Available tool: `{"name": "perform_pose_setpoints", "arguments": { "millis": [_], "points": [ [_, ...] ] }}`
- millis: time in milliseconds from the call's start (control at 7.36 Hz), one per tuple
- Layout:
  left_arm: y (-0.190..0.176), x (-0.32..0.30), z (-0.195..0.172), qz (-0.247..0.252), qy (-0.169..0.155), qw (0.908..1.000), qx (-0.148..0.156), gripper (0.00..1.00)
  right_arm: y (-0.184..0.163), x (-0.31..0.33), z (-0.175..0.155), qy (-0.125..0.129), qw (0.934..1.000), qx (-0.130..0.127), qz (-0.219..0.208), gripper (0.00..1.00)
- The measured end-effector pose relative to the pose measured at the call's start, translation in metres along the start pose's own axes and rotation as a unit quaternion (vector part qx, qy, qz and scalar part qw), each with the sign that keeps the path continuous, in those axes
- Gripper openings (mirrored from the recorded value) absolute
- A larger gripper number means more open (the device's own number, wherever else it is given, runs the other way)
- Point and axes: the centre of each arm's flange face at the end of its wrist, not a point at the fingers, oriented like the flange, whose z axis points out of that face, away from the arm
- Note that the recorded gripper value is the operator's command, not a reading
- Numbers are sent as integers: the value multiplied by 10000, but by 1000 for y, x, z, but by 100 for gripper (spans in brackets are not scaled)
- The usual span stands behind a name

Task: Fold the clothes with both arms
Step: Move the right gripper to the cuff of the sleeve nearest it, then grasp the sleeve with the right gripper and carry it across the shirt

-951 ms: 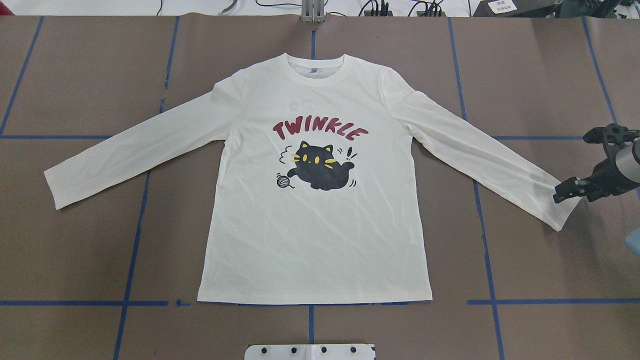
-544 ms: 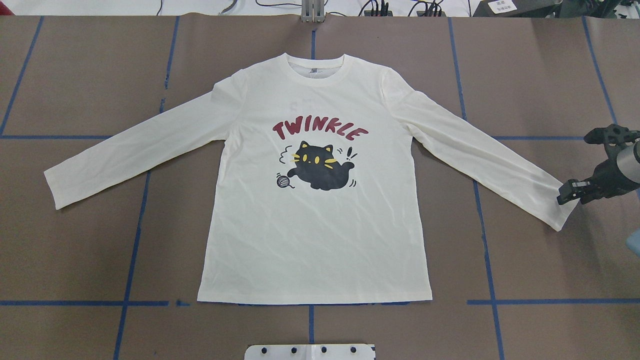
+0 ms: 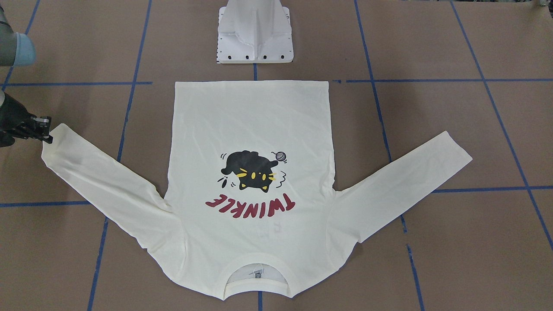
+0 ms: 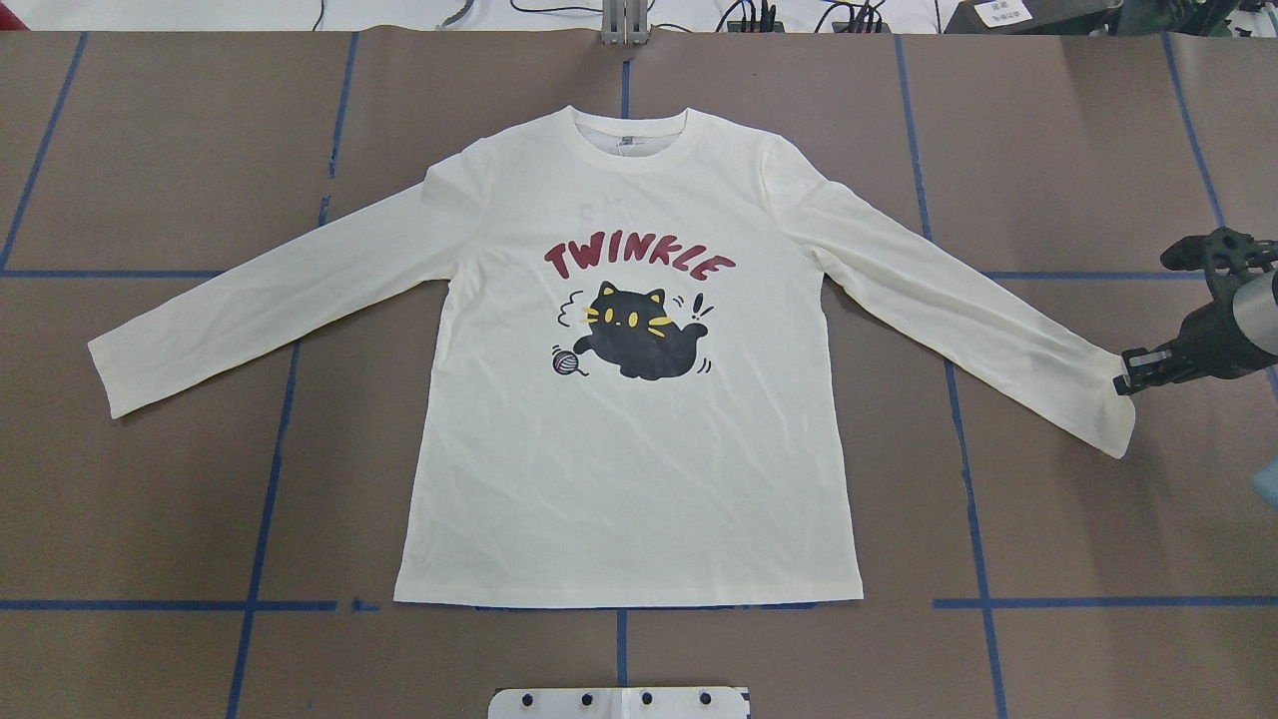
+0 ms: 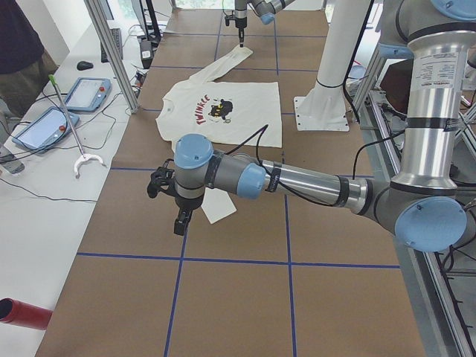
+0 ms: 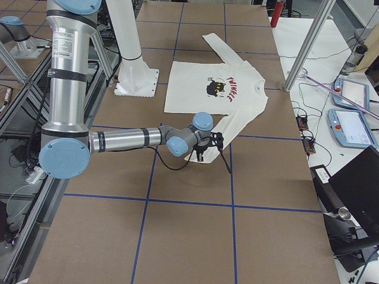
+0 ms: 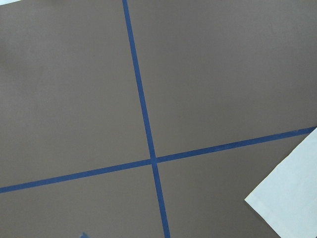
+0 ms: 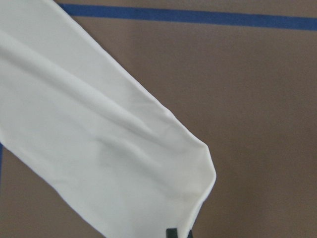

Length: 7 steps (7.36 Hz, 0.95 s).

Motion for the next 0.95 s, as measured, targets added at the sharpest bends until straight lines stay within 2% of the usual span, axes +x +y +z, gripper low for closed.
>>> {"name": "perform_pose_setpoints", "arguments": {
  "millis": [272, 544, 951],
  "points": [
    [-1, 0, 0, 5, 0, 10000, 6, 100, -35, -60, -14, -275, 9976, 283, 573, 0],
    [-4, 2, -3, 27, 1, 10000, 30, 100, -69, -141, -21, -539, 9904, 640, 1102, 0],
    [-11, 5, -6, 49, -8, 10000, 67, 100, -132, -261, -58, -1067, 9779, 1283, 1262, 0]
  ]
}}
